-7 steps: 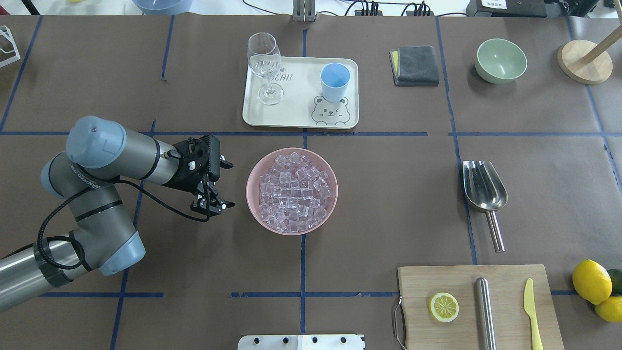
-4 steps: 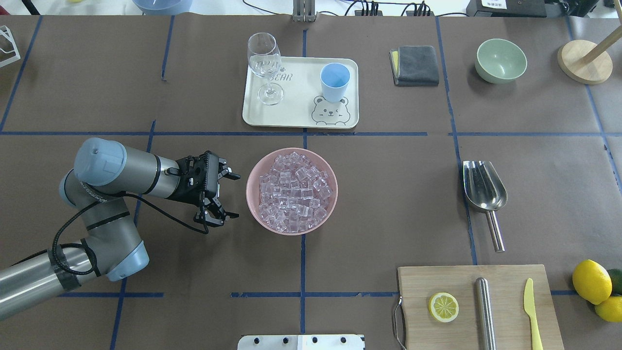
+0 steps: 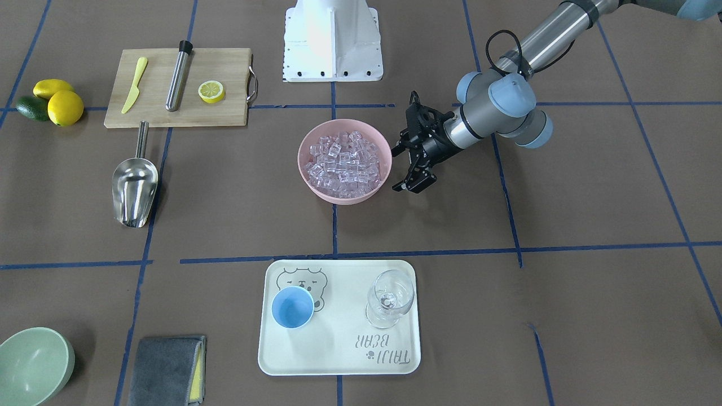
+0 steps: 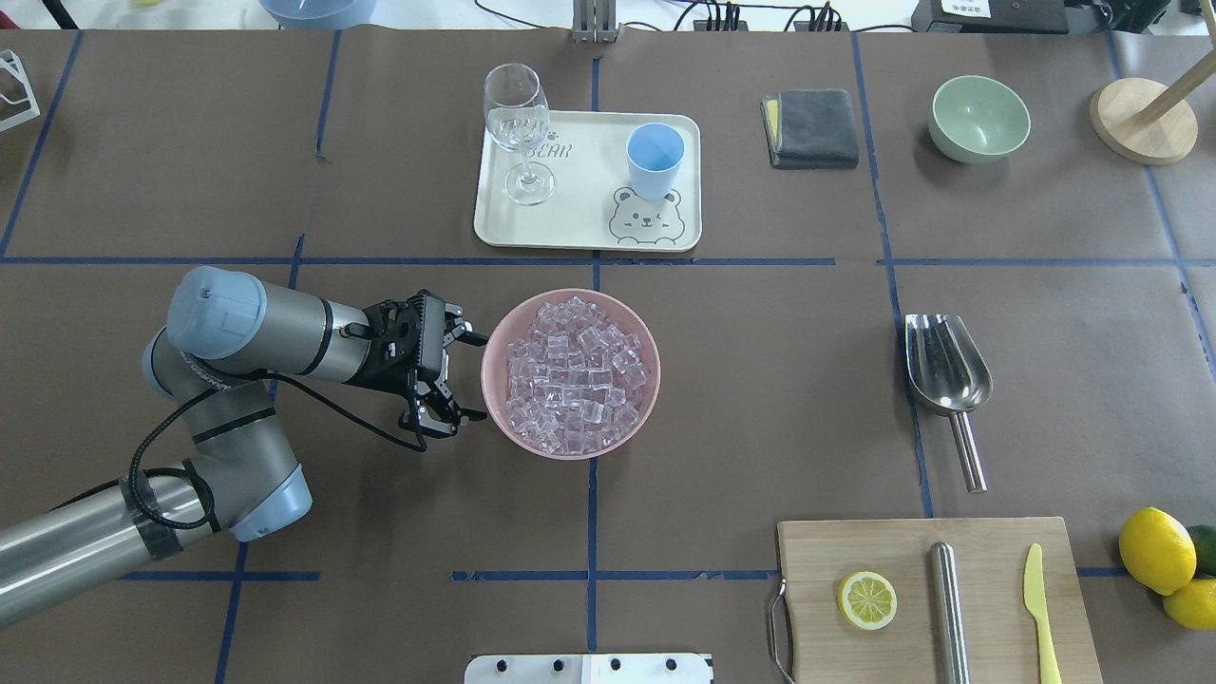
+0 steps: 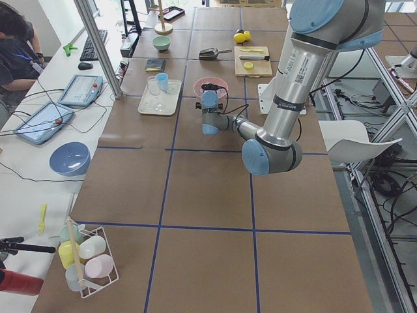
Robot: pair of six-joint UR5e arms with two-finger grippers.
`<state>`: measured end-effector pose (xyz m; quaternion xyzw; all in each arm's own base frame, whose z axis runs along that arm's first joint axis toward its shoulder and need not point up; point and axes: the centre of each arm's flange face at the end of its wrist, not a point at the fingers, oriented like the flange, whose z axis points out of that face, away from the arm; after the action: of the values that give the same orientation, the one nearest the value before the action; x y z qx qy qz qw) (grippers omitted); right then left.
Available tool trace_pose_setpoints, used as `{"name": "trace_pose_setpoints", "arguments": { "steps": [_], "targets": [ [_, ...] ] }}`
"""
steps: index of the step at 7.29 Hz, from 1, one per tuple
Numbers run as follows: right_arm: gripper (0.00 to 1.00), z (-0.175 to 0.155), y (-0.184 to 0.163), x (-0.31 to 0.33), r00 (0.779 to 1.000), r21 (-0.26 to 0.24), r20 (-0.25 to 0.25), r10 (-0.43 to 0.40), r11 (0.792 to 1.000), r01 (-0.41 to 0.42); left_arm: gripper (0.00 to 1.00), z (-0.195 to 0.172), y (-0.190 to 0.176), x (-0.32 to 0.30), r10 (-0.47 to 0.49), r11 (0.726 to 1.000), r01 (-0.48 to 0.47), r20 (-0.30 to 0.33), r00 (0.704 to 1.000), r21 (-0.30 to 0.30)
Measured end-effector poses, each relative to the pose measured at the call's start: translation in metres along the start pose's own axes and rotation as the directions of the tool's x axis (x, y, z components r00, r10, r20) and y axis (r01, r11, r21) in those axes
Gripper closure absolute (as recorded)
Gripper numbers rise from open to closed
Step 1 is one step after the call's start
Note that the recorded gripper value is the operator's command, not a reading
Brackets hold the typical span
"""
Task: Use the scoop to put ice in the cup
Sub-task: 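Reach the right gripper to the metal scoop and grasp its handle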
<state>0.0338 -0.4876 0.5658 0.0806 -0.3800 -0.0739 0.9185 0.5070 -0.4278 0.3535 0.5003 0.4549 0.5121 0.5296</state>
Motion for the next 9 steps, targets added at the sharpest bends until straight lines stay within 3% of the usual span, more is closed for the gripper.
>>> {"name": "trace_pose_setpoints", "arguments": {
  "steps": [4, 6, 7, 9],
  "targets": [
    [0.00, -0.010, -0.009, -0.095, 0.994, 0.011, 0.046, 0.100, 0.995, -0.101, 0.00, 0.004, -0.007, 0.003, -0.026, 1.000, 0.026, -0.007, 1.000, 0.009],
    [0.00, 0.000, 0.005, -0.176, 0.984, -0.036, 0.080, 0.160, 0.987, -0.157, 0.00, 0.004, -0.008, 0.004, -0.025, 1.000, 0.025, -0.009, 1.000, 0.011],
    [0.00, 0.009, 0.014, -0.216, 0.981, -0.071, 0.094, 0.168, 0.984, -0.162, 0.00, 0.005, -0.008, 0.005, -0.024, 1.000, 0.024, -0.011, 1.000, 0.012],
    [0.00, 0.045, 0.036, -0.284, 0.990, -0.096, 0.089, 0.108, 0.990, -0.099, 0.00, 0.006, -0.007, 0.007, -0.022, 1.000, 0.022, -0.014, 1.000, 0.011]
  ]
}}
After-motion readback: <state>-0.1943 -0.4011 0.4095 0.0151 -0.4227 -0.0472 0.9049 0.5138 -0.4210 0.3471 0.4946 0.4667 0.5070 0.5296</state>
